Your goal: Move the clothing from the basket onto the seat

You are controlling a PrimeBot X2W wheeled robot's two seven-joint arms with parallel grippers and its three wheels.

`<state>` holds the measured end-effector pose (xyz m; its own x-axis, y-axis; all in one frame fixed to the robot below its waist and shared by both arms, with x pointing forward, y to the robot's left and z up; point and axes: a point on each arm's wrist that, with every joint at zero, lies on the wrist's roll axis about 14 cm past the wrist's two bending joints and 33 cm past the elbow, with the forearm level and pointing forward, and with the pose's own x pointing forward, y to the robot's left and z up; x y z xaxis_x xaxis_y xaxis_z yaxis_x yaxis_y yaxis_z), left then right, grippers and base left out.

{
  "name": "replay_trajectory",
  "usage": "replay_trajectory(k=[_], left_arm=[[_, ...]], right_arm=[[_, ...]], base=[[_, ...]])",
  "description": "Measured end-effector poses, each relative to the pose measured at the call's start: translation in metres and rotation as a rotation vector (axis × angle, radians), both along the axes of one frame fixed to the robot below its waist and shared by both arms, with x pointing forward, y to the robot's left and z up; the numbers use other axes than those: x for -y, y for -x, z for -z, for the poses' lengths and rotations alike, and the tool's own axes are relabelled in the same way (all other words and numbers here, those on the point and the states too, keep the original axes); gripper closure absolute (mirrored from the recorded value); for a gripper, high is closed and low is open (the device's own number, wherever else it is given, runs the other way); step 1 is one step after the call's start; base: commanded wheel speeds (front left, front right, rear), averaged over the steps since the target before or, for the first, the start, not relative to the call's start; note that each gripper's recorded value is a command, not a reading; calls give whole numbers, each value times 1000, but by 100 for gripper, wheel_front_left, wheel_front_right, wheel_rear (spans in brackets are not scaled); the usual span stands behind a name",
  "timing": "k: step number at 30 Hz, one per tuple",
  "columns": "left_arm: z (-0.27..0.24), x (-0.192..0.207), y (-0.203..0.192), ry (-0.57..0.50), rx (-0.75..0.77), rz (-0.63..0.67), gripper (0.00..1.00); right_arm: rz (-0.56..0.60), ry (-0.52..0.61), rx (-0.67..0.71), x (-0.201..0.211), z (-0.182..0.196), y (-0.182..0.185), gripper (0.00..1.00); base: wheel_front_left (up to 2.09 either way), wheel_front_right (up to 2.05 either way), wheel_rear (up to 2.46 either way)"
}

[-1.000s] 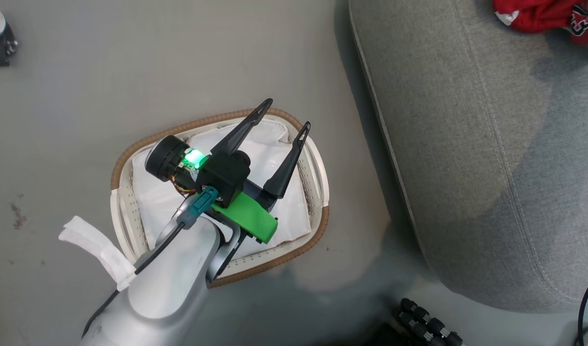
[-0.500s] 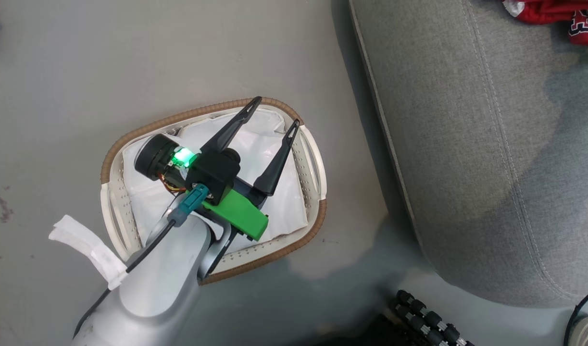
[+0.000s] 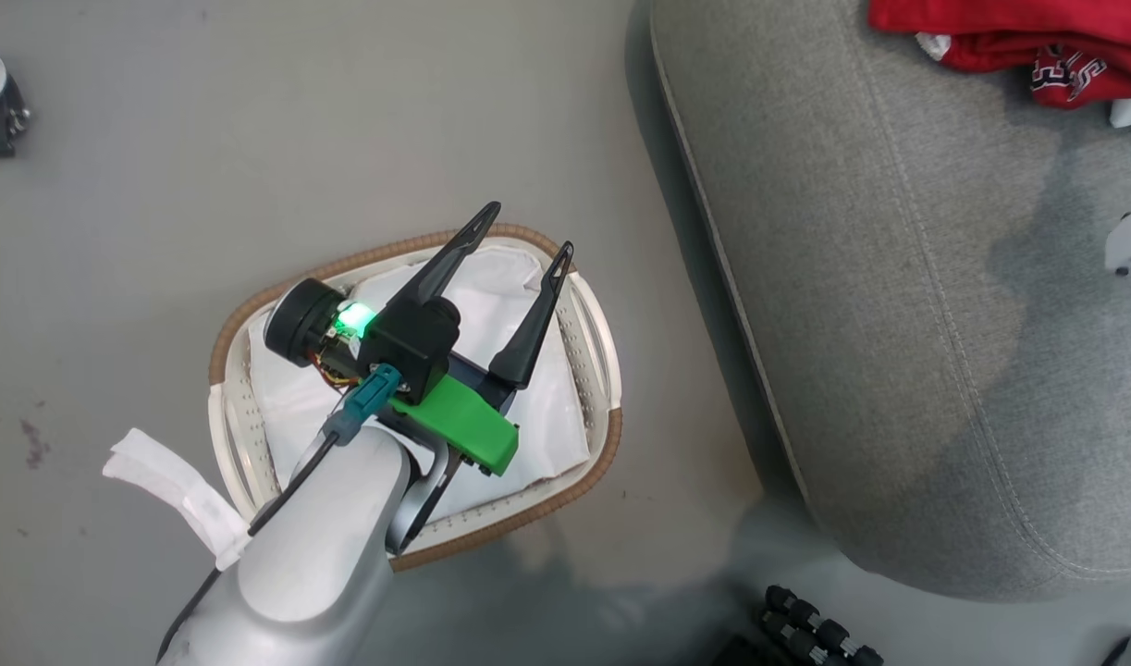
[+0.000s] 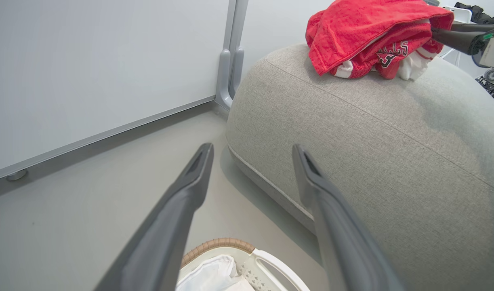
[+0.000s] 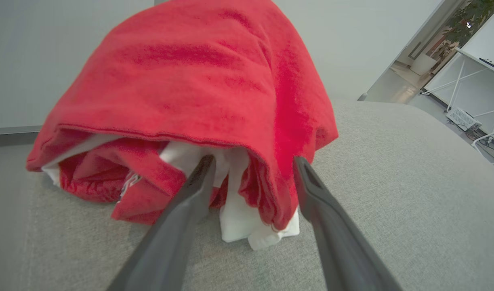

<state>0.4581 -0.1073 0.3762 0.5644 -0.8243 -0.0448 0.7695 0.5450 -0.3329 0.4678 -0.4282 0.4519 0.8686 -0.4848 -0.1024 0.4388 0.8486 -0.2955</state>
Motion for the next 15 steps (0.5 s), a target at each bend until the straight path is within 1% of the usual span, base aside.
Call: replay_trajectory(k=[8,15], left_arm=[[-32,-3,3,26,32,-42,0],[-61,-20,2,41,64,-125,0]], right_arm=[[-66,-4,-9,-20,-6,22,0],[-120,11,37,-30,-31,29,0]], base=[[0,0,0],[0,0,0]])
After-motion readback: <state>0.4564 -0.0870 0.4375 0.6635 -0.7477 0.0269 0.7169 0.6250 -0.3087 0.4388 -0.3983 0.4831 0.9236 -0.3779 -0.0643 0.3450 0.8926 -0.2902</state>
